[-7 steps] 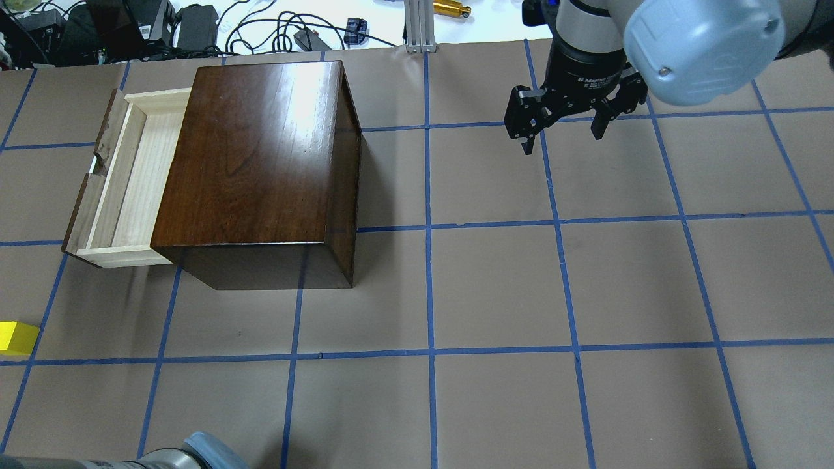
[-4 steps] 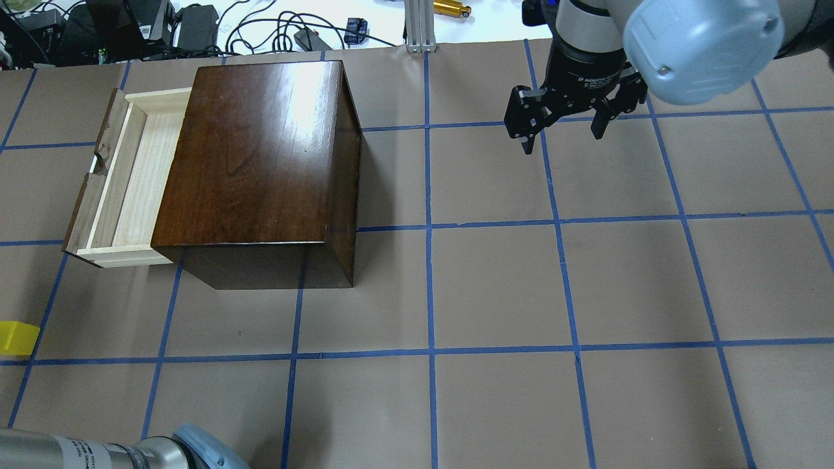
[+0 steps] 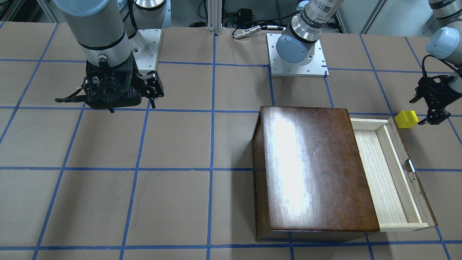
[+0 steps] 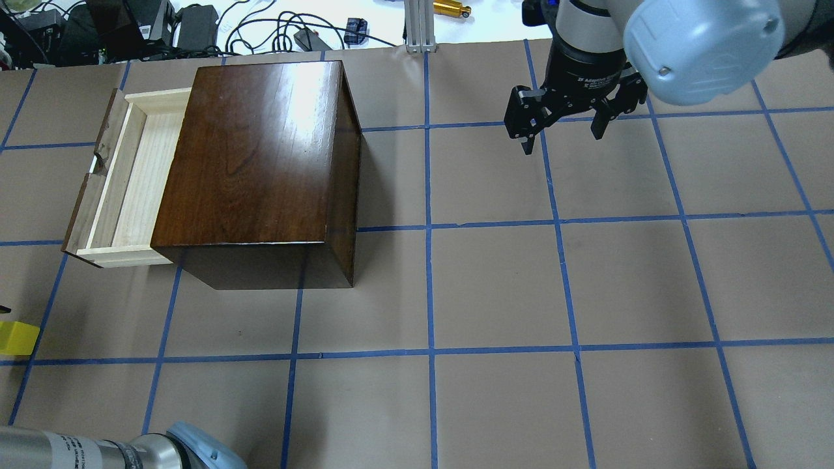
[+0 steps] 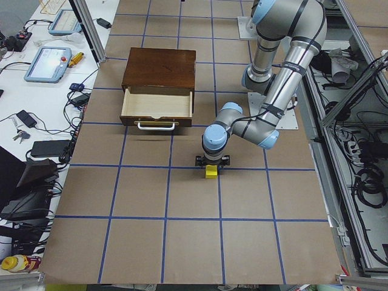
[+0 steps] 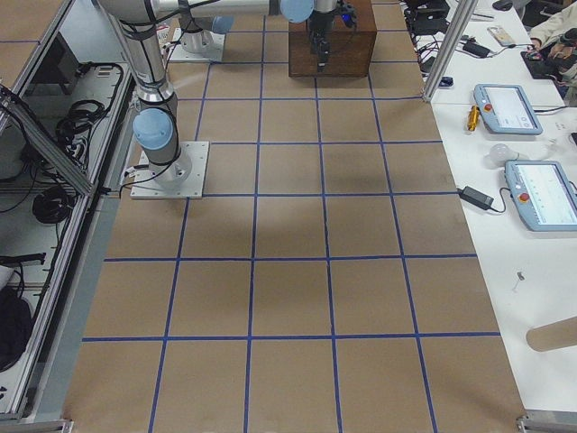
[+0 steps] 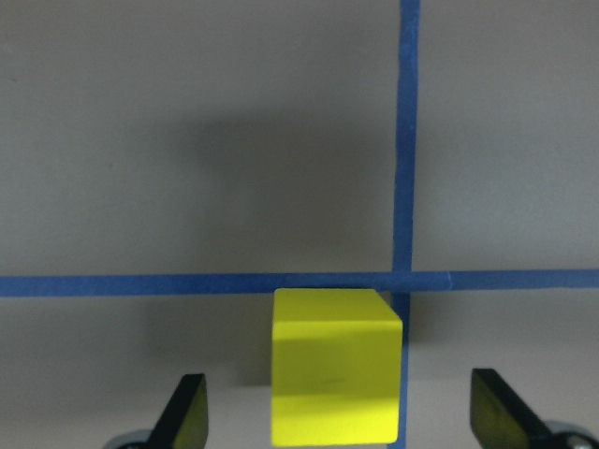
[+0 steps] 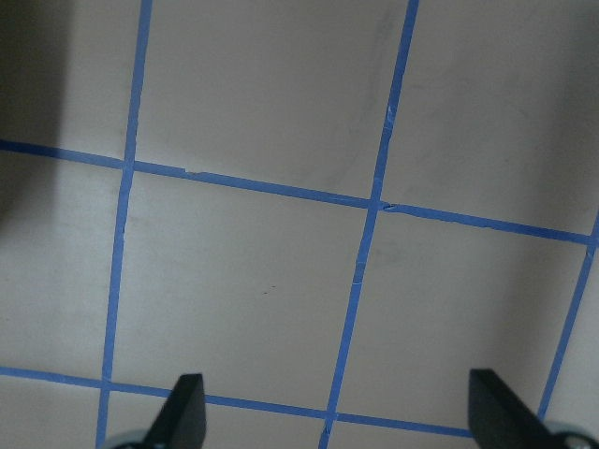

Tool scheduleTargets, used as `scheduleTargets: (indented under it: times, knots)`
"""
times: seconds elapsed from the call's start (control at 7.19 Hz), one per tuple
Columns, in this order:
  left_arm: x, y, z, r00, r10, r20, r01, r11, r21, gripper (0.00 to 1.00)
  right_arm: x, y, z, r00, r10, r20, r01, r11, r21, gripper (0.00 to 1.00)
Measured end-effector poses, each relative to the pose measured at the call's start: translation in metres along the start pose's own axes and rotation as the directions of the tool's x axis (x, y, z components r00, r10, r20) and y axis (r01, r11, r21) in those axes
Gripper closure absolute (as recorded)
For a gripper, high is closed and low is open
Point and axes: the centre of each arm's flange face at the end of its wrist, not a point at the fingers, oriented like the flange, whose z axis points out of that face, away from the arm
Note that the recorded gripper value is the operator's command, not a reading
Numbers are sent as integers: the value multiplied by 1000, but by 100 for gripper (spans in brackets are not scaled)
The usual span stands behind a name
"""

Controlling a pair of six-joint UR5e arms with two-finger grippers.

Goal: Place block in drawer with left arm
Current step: 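Move the left gripper down over the yellow cube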

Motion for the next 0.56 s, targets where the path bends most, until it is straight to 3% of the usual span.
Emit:
scheduleTargets:
  times: [0.56]
  knots:
    - [0,2,11,1000,3,2,-3,1000,-10,0,0,0,0,1000,0,1,0,1000,0,0]
